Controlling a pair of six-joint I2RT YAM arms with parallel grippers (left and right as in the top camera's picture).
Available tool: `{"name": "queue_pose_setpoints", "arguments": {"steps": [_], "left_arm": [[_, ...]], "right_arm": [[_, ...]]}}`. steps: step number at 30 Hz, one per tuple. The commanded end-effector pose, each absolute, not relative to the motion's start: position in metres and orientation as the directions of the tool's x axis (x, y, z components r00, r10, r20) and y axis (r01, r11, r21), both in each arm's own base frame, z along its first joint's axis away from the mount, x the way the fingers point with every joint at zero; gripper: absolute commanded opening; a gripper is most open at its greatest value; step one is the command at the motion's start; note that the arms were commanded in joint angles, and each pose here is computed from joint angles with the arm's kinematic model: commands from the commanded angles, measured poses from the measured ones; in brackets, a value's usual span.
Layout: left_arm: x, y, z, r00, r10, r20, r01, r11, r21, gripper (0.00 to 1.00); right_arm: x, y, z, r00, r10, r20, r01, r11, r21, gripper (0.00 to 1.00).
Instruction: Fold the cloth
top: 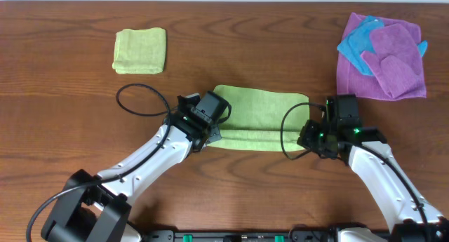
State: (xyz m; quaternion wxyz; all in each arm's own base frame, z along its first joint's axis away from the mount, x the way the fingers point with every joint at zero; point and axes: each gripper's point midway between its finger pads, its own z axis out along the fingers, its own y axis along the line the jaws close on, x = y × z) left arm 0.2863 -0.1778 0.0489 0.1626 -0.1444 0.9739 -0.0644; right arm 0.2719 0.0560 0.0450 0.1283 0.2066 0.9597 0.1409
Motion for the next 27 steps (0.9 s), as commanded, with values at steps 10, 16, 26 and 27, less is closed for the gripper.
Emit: {"name": "queue_pose_setpoints", "arguments": {"steps": [10, 16, 26, 27], "left_arm": [[0.326, -0.194, 0.075, -0.843, -0.317, -0.435, -0.21, 0.938, -0.276, 0.06], [0.341, -0.193, 0.067, -0.838, -0.291, -0.462, -0.182, 0.946, -0.267, 0.06], [0.361, -0.201, 0.048, -0.842, -0.277, -0.462, -0.145, 0.942, -0.302, 0.06], [0.364, -0.202, 0.05, -0.837, -0.276, -0.473, -0.137, 0.942, -0.308, 0.06]], "right_arm": [[0.304, 0.051, 0.059, -0.848, 0.415, -0.33, 0.313, 0.894, 0.322, 0.02], [0.311, 0.051, 0.062, -0.837, 0.416, -0.356, 0.304, 0.894, 0.33, 0.02], [0.331, 0.047, 0.073, -0.798, 0.405, -0.446, 0.273, 0.903, 0.332, 0.02], [0.333, 0.047, 0.074, -0.794, 0.405, -0.454, 0.269, 0.903, 0.336, 0.03]]}}
